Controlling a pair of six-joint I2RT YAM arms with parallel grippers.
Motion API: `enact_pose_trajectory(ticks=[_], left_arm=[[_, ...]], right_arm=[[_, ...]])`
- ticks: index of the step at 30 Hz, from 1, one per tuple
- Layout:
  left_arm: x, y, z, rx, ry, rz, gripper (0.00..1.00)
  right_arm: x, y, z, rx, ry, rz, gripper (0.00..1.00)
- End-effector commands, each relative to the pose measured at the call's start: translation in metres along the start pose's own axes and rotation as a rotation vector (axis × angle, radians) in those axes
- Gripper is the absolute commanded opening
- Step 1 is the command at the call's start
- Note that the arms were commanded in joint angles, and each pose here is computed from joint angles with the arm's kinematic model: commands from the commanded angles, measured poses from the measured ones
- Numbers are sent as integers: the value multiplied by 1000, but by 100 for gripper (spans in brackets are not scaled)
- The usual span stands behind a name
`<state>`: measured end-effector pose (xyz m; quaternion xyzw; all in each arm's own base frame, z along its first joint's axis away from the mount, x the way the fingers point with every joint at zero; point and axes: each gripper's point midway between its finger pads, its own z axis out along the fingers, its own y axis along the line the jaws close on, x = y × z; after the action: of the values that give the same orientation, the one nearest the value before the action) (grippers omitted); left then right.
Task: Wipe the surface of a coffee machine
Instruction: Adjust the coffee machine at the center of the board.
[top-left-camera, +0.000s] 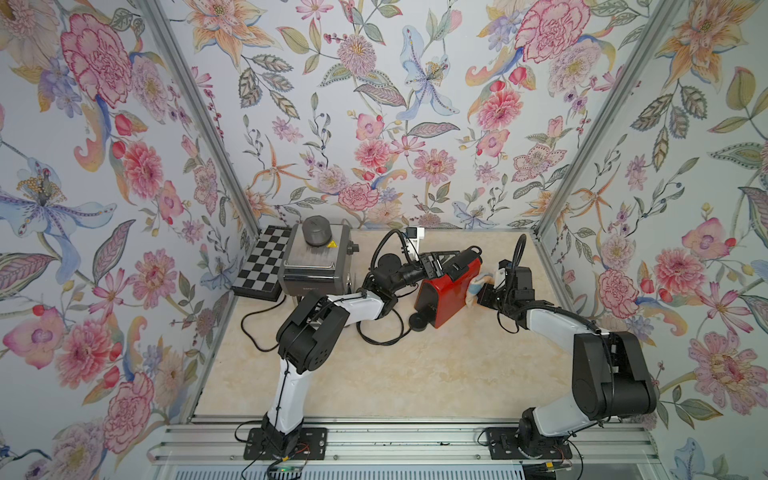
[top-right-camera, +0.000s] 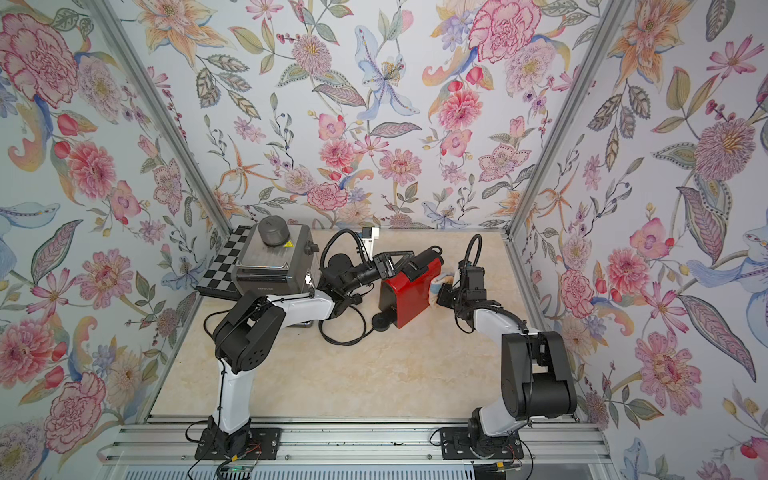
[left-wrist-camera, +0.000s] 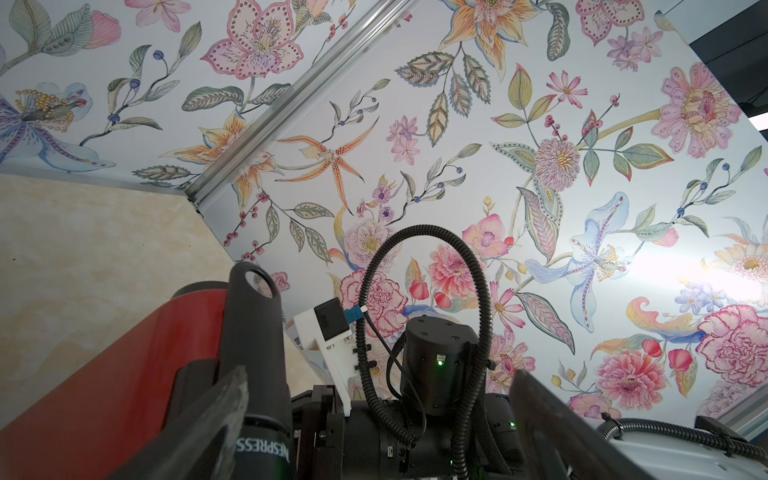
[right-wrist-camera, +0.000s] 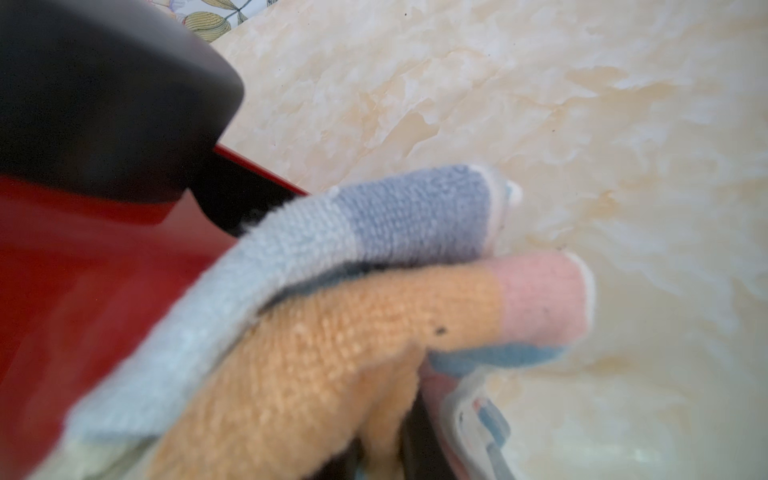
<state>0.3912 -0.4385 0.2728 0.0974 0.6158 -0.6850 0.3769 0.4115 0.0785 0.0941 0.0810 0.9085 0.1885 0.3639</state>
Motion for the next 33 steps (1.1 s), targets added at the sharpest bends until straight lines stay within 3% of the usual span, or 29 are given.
enact_pose_trajectory(ticks=[1, 17, 24, 28, 33], left_arm=[[84, -3, 4, -12, 204, -180, 99], [94, -21, 0, 15, 199, -188, 99], [74, -19, -4, -10, 174, -144, 99], [48, -18, -10, -17, 137, -113, 99], [15, -22, -20, -24, 90, -66, 99]], right_arm=[[-43, 52, 1, -170, -102, -95, 0], [-46, 104, 32, -254, -46, -175, 0], [-57, 86, -12, -197, -103, -182, 0], [-54, 78, -47, -138, -128, -222, 0], [-43, 91, -85, -161, -160, -252, 0]])
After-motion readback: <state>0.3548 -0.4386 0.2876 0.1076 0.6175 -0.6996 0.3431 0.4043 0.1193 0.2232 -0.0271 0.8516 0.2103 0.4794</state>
